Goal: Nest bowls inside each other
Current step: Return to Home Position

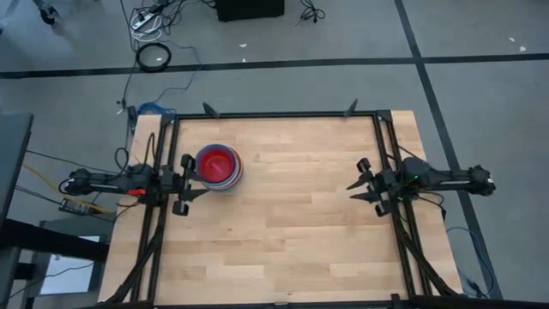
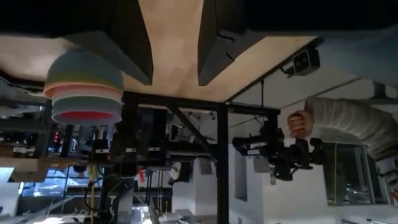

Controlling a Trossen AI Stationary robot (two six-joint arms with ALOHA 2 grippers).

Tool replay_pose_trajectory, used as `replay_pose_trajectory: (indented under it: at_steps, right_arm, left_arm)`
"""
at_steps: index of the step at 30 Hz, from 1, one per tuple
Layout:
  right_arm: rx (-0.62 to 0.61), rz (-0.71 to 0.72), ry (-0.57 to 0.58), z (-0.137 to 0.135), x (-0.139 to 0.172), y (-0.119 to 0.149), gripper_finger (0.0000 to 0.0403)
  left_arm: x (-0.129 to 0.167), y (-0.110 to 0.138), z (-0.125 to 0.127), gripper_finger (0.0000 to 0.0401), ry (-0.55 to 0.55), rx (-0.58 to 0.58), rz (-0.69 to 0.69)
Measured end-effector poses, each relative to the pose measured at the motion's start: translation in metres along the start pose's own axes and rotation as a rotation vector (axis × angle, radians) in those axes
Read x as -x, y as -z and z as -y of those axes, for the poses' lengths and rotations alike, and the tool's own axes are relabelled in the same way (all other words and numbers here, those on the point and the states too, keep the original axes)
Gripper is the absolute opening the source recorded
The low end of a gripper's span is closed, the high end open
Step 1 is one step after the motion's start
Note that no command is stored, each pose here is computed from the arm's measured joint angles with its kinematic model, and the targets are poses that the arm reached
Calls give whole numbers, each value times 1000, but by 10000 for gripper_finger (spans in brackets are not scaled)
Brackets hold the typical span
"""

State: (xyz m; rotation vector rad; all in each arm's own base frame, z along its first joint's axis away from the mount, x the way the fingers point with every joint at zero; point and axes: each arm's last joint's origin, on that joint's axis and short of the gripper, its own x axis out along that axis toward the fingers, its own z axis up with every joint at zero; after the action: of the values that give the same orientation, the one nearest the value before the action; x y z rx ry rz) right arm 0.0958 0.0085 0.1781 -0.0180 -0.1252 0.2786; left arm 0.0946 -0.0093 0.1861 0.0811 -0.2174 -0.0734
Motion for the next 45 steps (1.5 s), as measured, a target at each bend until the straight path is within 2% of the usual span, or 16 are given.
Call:
replay_pose_trajectory:
  at_steps: [5,12,16,45]
  right_arm:
    - [49,5,41,2,0,-1,115]
    - [40,-25,117,5,1,2,115]
    - [50,-24,119,6,1,2,115]
    - [55,-16,118,6,0,1,115]
  left_arm:
    - [0,4,0,145,-6,-23,-43]
    - [0,7,-1,145,-59,-40,-76]
    - [0,4,-2,145,-78,-34,-43]
    - [0,4,-2,145,-76,-31,-51]
